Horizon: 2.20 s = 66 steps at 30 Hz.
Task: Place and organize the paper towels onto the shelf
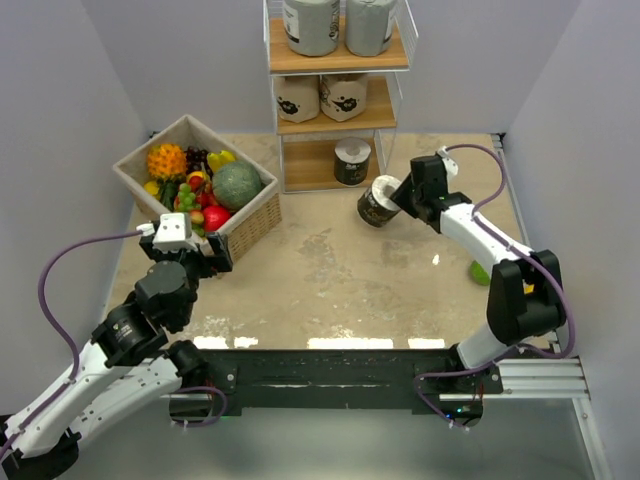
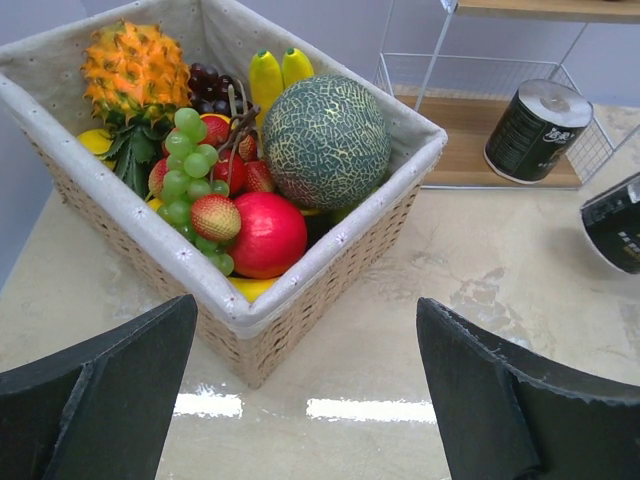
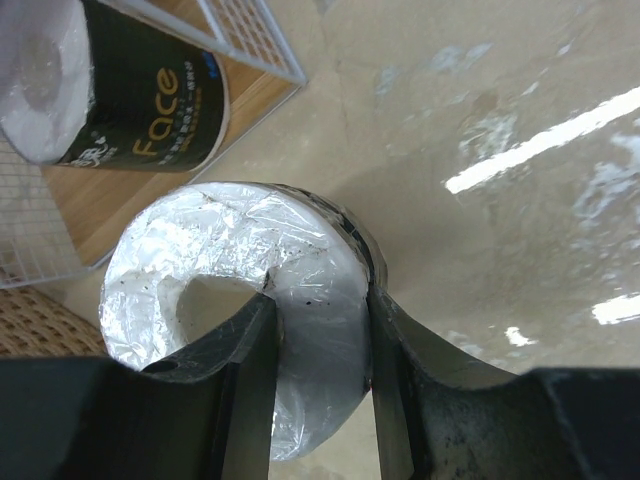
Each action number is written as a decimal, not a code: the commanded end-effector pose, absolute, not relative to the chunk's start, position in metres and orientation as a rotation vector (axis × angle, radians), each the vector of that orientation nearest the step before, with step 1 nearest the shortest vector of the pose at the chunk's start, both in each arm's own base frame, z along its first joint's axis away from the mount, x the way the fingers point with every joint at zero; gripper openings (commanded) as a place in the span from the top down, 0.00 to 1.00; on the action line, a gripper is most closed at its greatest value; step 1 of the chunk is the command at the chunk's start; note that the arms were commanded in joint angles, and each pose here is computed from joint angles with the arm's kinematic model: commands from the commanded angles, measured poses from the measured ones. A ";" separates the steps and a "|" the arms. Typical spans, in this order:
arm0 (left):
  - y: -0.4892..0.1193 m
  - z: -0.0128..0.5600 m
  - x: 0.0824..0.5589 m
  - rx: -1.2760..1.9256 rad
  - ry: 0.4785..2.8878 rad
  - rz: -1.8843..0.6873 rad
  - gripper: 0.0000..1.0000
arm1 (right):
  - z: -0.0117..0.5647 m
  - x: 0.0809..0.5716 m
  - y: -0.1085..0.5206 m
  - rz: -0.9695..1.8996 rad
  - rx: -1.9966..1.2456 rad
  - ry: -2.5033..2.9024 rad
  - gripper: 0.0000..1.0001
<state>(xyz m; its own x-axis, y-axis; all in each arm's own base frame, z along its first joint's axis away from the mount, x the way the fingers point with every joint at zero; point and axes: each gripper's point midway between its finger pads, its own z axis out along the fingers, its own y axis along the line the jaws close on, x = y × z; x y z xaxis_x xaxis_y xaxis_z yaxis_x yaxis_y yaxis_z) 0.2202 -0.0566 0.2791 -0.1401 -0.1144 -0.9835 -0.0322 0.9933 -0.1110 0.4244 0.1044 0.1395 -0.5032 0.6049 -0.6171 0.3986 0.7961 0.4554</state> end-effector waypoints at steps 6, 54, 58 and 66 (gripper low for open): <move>-0.057 0.288 0.221 -0.129 1.680 -0.091 0.04 | 0.179 0.470 0.203 0.597 0.802 1.983 0.67; -0.051 0.297 0.215 -0.151 1.641 -0.130 0.04 | 0.185 0.572 0.300 0.470 0.895 1.677 0.53; -0.053 0.297 0.214 -0.141 1.638 -0.142 0.04 | 0.185 0.573 0.297 0.461 0.909 1.648 0.47; -0.052 0.298 0.215 -0.149 1.638 -0.137 0.04 | 0.218 0.568 0.303 0.522 0.807 1.636 0.42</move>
<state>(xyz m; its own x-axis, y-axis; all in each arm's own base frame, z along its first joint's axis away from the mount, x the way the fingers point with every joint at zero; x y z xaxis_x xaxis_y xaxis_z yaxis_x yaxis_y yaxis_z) 0.2134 -0.0534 0.2897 -0.1017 -0.1602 -0.9818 -0.0061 0.9870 -0.1604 0.5643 0.3023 0.1489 -0.1844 0.7094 -0.6803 0.3187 0.6979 0.6413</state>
